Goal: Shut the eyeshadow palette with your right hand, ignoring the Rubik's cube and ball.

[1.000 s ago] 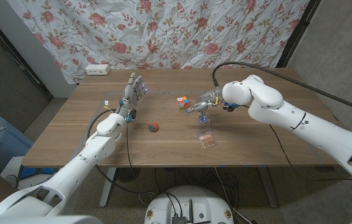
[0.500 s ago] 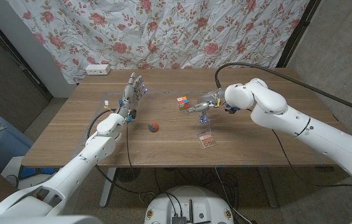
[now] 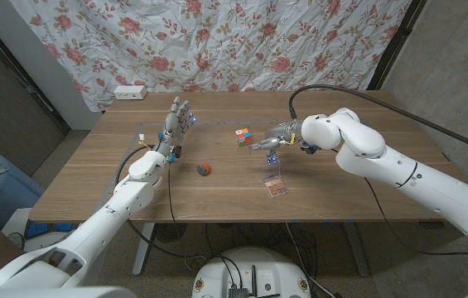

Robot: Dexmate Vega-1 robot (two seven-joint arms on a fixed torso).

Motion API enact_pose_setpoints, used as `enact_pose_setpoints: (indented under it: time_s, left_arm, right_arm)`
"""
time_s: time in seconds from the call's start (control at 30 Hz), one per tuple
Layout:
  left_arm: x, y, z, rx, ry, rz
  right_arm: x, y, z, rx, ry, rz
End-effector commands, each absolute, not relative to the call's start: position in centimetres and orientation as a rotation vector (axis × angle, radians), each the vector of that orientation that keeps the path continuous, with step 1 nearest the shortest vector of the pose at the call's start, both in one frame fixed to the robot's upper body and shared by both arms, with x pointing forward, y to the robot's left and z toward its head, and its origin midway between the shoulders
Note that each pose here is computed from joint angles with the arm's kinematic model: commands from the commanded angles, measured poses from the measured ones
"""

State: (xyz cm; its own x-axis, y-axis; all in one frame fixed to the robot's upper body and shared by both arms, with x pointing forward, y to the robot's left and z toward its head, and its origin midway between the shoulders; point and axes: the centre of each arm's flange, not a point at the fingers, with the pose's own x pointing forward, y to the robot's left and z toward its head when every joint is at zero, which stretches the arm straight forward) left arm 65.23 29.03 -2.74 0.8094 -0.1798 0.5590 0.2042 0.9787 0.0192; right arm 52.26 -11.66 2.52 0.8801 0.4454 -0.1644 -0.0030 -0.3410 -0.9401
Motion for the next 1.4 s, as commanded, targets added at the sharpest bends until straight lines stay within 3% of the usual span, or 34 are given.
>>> enact_pose_setpoints:
  time_s: [0.03, 1.4]
  left_arm:
    - [65.2, 29.0, -2.7, -0.042, -0.593, -0.205]
    - [65.2, 29.0, -2.7, -0.041, -0.593, -0.206]
  right_arm:
    - [51.8, -12.3, 2.1, -1.855, -0.326, 0.439]
    - [49.8, -15.1, -0.7, -1.764, -0.316, 0.348]
